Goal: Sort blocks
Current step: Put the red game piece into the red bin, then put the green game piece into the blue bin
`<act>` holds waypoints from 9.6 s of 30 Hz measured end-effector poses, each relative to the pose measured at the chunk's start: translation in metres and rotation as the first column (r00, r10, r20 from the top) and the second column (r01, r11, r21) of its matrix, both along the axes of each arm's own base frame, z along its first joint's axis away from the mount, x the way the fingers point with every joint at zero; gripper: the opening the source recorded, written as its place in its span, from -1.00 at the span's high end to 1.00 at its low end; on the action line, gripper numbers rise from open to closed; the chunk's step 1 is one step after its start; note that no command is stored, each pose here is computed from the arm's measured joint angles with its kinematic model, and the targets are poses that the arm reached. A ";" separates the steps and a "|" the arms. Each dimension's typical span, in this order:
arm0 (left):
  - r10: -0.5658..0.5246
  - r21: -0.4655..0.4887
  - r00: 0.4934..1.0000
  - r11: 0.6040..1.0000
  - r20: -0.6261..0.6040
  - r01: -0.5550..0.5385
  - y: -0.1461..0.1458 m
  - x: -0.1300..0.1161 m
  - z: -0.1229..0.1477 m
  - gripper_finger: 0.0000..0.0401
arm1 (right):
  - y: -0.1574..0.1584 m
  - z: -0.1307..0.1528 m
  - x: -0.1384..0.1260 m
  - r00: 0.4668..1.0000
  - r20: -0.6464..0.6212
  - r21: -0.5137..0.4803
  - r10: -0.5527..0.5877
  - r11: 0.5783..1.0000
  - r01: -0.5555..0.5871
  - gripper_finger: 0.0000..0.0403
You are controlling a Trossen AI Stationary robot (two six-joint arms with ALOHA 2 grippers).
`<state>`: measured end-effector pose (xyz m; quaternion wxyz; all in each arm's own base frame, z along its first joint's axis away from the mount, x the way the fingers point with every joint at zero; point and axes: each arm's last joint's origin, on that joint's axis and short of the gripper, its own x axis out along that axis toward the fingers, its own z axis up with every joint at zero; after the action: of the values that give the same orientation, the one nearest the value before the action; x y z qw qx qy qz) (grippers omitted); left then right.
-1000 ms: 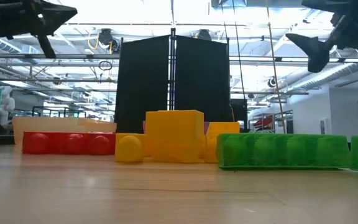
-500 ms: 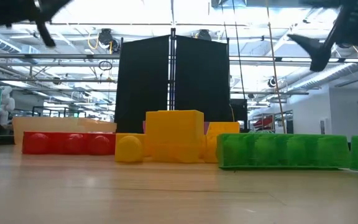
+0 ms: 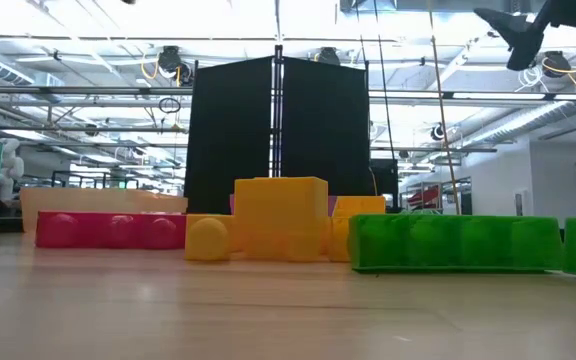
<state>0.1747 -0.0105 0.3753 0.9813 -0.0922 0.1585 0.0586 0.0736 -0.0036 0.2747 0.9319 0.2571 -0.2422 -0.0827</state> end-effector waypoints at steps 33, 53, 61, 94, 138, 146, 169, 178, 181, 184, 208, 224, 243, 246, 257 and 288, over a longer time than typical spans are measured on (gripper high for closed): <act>0.167 -0.110 0.526 0.884 -0.834 -0.455 -0.049 0.046 -0.178 -0.32 | 0.002 -0.027 0.024 0.908 -0.418 0.028 0.024 1.000 -0.014 -0.60; 0.107 -0.153 0.537 0.896 -0.837 -0.417 -0.054 0.034 -0.244 -0.29 | 0.002 -0.029 0.025 0.901 -0.433 0.038 0.032 0.999 -0.017 -0.60; 0.100 -0.155 0.522 0.894 -0.847 -0.421 -0.053 0.038 -0.244 0.23 | 0.002 -0.029 0.024 0.898 -0.438 0.038 0.029 0.999 -0.013 -0.60; 0.552 -0.137 0.773 0.779 -0.314 -0.612 0.115 0.112 -0.114 0.23 | 0.002 -0.036 0.024 0.870 -0.491 0.078 0.043 0.997 -0.005 -0.60; 0.042 -0.093 0.914 0.992 -0.403 -0.086 0.028 0.145 -0.004 -0.96 | 0.054 -0.109 0.080 0.321 -0.746 0.585 0.583 0.805 -0.102 -0.60; 0.243 -0.112 0.917 0.950 -0.316 -0.290 -0.031 0.048 0.046 -0.96 | 0.114 -0.097 0.110 0.146 -0.784 0.618 0.603 0.781 0.089 -0.60; 0.320 -0.035 0.788 0.918 -0.526 -0.396 -0.081 -0.021 0.000 -0.96 | 0.214 -0.106 0.195 -0.073 -0.913 0.306 0.401 0.794 0.526 -0.60; 0.408 -0.030 0.705 0.854 -0.580 -0.520 -0.087 -0.020 -0.048 -0.96 | 0.220 -0.115 0.197 -0.127 -0.892 0.321 0.434 0.806 0.497 -0.47; 0.407 -0.046 0.704 0.848 -0.581 -0.528 -0.090 -0.020 -0.058 -0.96 | 0.225 -0.130 0.201 -0.170 -0.878 0.326 0.447 0.819 0.472 -0.28; 0.391 -0.073 0.711 0.848 -0.584 -0.525 -0.092 -0.019 -0.065 -0.94 | 0.228 -0.139 0.205 -0.181 -0.872 0.336 0.455 0.824 0.457 -0.10; 0.372 -0.332 0.921 0.859 -0.118 -0.389 -0.078 -0.024 -0.013 -0.61 | 0.165 -0.001 0.233 0.369 -0.925 0.183 0.090 0.957 0.225 0.22; 0.089 -0.249 0.940 0.968 0.328 -0.005 -0.076 0.008 0.045 -0.55 | 0.111 0.088 0.278 0.798 -0.600 -0.113 -0.051 0.993 -0.022 0.22; -0.117 -0.083 0.926 0.984 0.358 0.156 -0.060 0.057 0.036 0.14 | 0.110 0.100 0.280 0.849 -0.522 -0.170 -0.079 0.985 -0.013 0.22; -0.096 -0.070 0.946 0.990 0.308 0.123 -0.055 0.064 0.028 0.15 | 0.110 0.101 0.280 0.851 -0.519 -0.172 -0.080 0.985 -0.013 0.22; -0.130 0.001 0.960 0.991 0.247 0.134 -0.047 0.068 0.022 -0.15 | 0.111 0.101 0.280 0.849 -0.521 -0.189 -0.087 0.982 -0.016 0.22; -0.167 -0.090 0.917 0.973 0.363 0.213 -0.040 0.097 0.020 -0.48 | 0.110 0.108 0.281 0.875 -0.478 -0.263 -0.081 0.963 -0.055 0.22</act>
<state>0.2715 -0.0501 0.3955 0.9868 -0.1480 -0.0083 -0.0647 0.3550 0.1061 0.3824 0.9882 0.0976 -0.0120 -0.1171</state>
